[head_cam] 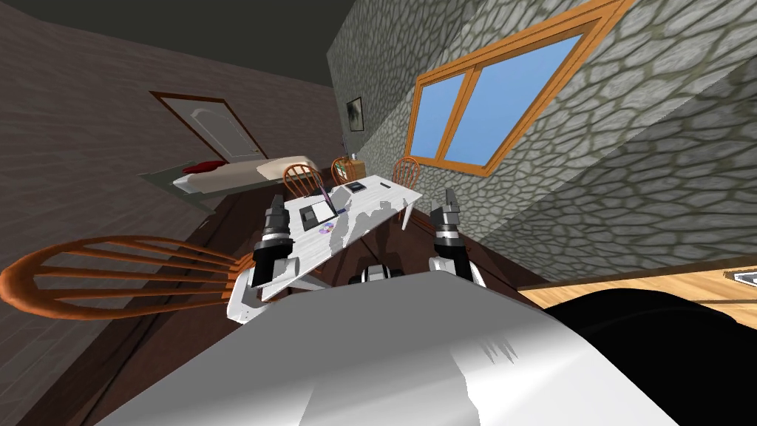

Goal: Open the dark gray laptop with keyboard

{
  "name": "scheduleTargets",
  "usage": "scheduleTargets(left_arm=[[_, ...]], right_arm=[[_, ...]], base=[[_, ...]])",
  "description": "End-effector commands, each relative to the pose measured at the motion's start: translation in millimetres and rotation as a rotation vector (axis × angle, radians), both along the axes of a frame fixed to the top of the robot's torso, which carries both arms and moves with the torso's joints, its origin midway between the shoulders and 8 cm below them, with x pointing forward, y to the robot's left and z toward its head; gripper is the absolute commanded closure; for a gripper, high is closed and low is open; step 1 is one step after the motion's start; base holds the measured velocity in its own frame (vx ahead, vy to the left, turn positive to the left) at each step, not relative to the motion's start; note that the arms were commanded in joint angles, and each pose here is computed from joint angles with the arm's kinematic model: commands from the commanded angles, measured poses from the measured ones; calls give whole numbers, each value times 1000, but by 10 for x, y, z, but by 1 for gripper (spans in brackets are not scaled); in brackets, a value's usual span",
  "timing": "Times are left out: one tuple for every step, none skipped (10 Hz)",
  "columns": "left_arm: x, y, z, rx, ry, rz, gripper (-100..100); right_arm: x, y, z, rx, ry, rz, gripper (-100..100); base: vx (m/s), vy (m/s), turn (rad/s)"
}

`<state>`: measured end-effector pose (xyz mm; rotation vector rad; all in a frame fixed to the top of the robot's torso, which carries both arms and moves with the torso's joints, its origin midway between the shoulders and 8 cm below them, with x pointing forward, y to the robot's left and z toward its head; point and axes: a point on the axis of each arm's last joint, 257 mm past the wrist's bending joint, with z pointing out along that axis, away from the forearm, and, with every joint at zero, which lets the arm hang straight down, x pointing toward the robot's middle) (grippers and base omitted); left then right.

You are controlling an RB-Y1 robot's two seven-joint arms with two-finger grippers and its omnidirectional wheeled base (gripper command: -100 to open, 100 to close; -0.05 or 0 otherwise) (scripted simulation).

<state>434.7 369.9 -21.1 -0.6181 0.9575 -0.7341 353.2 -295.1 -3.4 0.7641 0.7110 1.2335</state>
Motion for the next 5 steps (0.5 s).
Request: scheduleTargets(left_arm=[[130, 243, -208, 15, 65, 72, -100], [181, 348, -278, 20, 90, 100, -100], [231, 456, -351, 25, 115, 127, -100], [277, 567, -425, 28, 142, 155, -100], [321, 679, -503, 31, 169, 183, -100]], right_arm=[[0, 0, 0, 0, 0, 0, 0], [0, 0, 0, 0, 0, 0, 0], [0, 0, 0, 0, 0, 0, 0], [0, 0, 0, 0, 0, 0, 0], [0, 0, 0, 0, 0, 0, 0]], base=[[86, -109, -38], [70, -108, -31], [84, -137, -43], [100, -125, -40], [100, -114, -33]])
